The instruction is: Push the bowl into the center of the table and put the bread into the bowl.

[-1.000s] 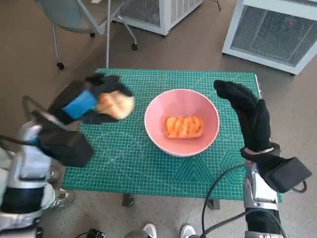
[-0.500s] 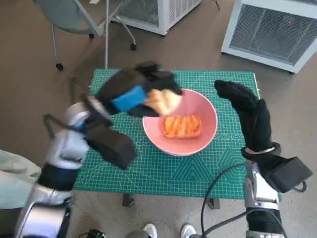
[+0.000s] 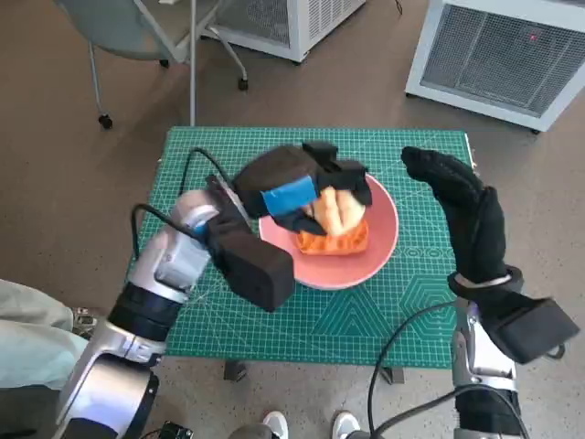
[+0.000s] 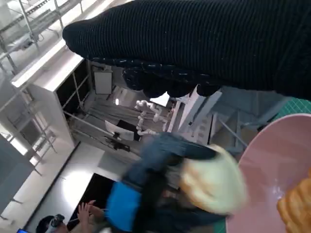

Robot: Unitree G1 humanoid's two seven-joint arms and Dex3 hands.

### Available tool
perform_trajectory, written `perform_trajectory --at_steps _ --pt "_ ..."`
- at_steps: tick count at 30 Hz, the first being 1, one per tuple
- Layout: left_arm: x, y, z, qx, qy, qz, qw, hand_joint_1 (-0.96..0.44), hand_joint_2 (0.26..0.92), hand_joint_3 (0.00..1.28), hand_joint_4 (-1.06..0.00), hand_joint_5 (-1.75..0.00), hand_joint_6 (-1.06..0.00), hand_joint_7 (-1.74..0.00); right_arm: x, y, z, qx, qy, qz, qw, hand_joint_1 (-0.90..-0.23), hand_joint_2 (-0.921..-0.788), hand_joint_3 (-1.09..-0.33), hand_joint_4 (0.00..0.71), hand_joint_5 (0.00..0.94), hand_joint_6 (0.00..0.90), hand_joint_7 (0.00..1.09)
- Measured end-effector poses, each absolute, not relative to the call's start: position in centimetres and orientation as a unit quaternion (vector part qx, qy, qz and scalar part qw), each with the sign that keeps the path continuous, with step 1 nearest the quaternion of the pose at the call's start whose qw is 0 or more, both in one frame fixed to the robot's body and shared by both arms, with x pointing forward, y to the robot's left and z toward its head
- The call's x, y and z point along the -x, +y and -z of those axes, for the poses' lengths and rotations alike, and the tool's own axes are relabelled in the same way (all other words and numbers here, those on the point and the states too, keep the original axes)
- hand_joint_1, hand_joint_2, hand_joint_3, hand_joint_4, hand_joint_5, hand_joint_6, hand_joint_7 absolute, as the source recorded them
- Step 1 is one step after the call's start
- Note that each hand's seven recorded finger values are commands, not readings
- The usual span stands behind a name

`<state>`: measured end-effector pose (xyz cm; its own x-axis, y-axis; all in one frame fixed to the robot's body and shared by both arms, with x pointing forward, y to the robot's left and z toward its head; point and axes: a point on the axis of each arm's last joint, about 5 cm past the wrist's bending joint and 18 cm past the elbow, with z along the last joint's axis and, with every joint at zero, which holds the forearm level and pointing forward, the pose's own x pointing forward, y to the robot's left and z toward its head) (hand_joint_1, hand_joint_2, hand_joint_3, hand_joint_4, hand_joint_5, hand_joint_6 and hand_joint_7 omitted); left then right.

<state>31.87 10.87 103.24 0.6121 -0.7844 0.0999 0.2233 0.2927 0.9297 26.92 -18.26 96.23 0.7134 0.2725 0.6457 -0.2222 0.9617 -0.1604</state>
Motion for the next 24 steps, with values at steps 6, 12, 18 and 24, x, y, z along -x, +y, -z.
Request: perform_trajectory --at_steps 6,12,18,24 --pt "-32.0 11.0 -103.1 -0.512 -0.254 0.339 0.747 -0.13 0.860 0.06 -0.31 -0.06 -0.42 -0.10 -26.7 -18.3 -96.1 0.034 -0.353 -0.128 0.926 -0.680 -0.921 -0.809 0.187 0.003 -0.001 0.43" --pt "-32.0 11.2 -103.1 -0.521 -0.249 0.335 0.745 -0.24 0.866 0.03 -0.25 -0.01 -0.39 -0.02 -26.6 -18.3 -96.0 0.033 -0.353 -0.123 0.927 -0.678 -0.921 -0.809 0.187 0.003 -0.001 0.43" --pt "-31.9 11.5 -103.1 -0.512 -0.256 0.335 0.748 -0.29 0.871 0.02 -0.20 0.00 -0.34 0.00 -26.6 -18.3 -96.0 0.032 -0.353 -0.122 0.927 -0.677 -0.921 -0.809 0.187 0.003 -0.001 0.43" --pt "-31.8 12.2 -103.2 -0.480 -0.257 0.340 0.767 -0.31 0.875 0.02 -0.17 0.00 -0.31 0.00 -26.6 -18.3 -96.0 0.031 -0.353 -0.122 0.927 -0.678 -0.921 -0.808 0.187 0.003 -0.001 0.43"
